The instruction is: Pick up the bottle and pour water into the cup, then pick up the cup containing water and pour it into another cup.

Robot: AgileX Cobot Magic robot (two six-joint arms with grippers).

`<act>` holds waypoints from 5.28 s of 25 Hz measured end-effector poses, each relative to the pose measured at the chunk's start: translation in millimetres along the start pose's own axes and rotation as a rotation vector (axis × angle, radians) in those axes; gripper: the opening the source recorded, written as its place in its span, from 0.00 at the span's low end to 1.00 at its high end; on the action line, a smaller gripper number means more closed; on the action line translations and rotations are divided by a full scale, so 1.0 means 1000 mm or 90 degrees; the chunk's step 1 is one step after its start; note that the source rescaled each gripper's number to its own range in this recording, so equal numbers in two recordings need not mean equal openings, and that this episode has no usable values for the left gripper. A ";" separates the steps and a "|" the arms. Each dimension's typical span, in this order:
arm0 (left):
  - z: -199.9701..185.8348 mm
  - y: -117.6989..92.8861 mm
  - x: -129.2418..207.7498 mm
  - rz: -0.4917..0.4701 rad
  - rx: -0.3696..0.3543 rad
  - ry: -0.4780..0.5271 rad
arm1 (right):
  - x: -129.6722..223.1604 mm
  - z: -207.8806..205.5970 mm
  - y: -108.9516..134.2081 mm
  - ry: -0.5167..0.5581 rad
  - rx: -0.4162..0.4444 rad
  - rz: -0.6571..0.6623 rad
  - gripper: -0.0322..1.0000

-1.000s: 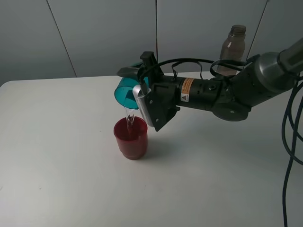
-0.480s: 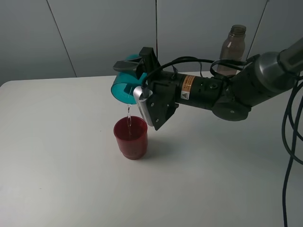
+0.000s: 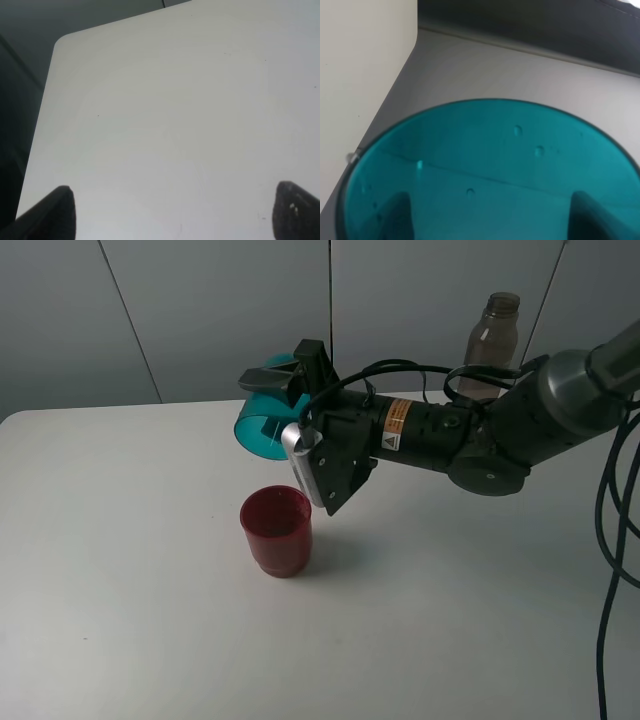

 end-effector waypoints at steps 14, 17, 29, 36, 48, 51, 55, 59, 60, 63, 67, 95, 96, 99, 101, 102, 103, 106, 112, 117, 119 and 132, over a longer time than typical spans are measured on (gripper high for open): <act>0.000 0.000 0.000 0.000 0.000 0.000 | 0.015 -0.002 0.025 0.086 -0.054 0.596 0.06; 0.000 0.000 0.000 0.000 0.000 0.000 | 0.030 -0.006 0.030 0.127 -0.036 0.703 0.06; 0.000 0.000 0.000 0.001 0.000 0.000 | 0.092 -0.025 0.096 0.341 0.065 1.054 0.06; 0.000 0.000 0.000 0.001 0.000 0.000 | 0.120 -0.007 0.134 0.377 0.095 1.067 0.06; 0.000 0.000 0.000 0.001 0.000 0.000 | 0.130 -0.006 0.182 0.446 0.105 1.153 0.06; 0.000 0.000 0.000 0.001 0.000 0.000 | 0.126 -0.008 0.192 0.466 0.082 1.162 0.06; 0.000 0.000 0.000 0.001 0.000 0.000 | 0.128 -0.009 0.192 0.472 0.092 1.173 0.06; 0.000 0.000 0.000 0.001 0.000 0.000 | 0.127 -0.010 0.193 0.479 0.099 1.199 0.06; 0.000 0.000 0.000 0.001 0.000 0.000 | 0.127 -0.010 0.193 0.479 0.101 1.204 0.06; 0.000 0.000 0.000 0.001 0.000 0.000 | 0.127 -0.010 0.193 0.479 0.103 1.210 0.09; 0.000 0.000 0.000 0.001 0.000 0.000 | 0.127 -0.010 0.194 0.483 0.106 1.226 0.45; 0.000 0.000 0.000 0.001 0.000 0.000 | 0.089 -0.137 0.035 0.529 -0.019 1.106 1.00; 0.000 0.000 0.000 0.001 0.000 0.000 | 0.090 -0.147 0.020 0.536 -0.020 1.102 1.00; 0.000 0.000 0.000 0.001 0.000 0.000 | 0.085 -0.178 -0.016 0.563 -0.029 1.097 1.00; 0.000 0.000 0.000 0.001 0.000 0.000 | 0.080 -0.201 -0.039 0.578 -0.020 1.104 1.00; 0.000 0.000 0.000 0.001 0.000 0.000 | 0.077 -0.210 -0.047 0.584 -0.015 1.109 1.00; 0.000 0.000 0.000 0.001 0.000 0.000 | 0.073 -0.222 -0.057 0.591 -0.011 1.115 1.00; 0.000 0.000 0.000 0.001 0.000 0.000 | 0.054 -0.256 -0.074 0.618 -0.021 1.130 1.00; 0.000 0.000 0.000 0.001 0.000 0.000 | 0.010 -0.313 -0.090 0.655 -0.053 1.163 1.00; 0.000 0.000 0.000 0.001 0.000 0.000 | -0.022 -0.341 -0.091 0.664 -0.083 1.196 1.00; 0.000 0.000 0.000 0.001 0.000 0.000 | -0.032 -0.351 -0.090 0.671 -0.097 1.202 1.00; 0.000 0.000 0.000 0.001 0.000 0.000 | -0.062 -0.379 -0.085 0.623 -0.001 1.187 1.00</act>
Point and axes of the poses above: a point on each arm's last joint axis where the gripper is mounted, z pointing out along that axis toward the gripper, y along the wrist's bending axis when the last joint is at zero, x = y × z, the point moved 10 cm from there along z, pointing out along that axis toward the gripper, and after that the axes turned 10 degrees about -z, right-handed, at the moved point
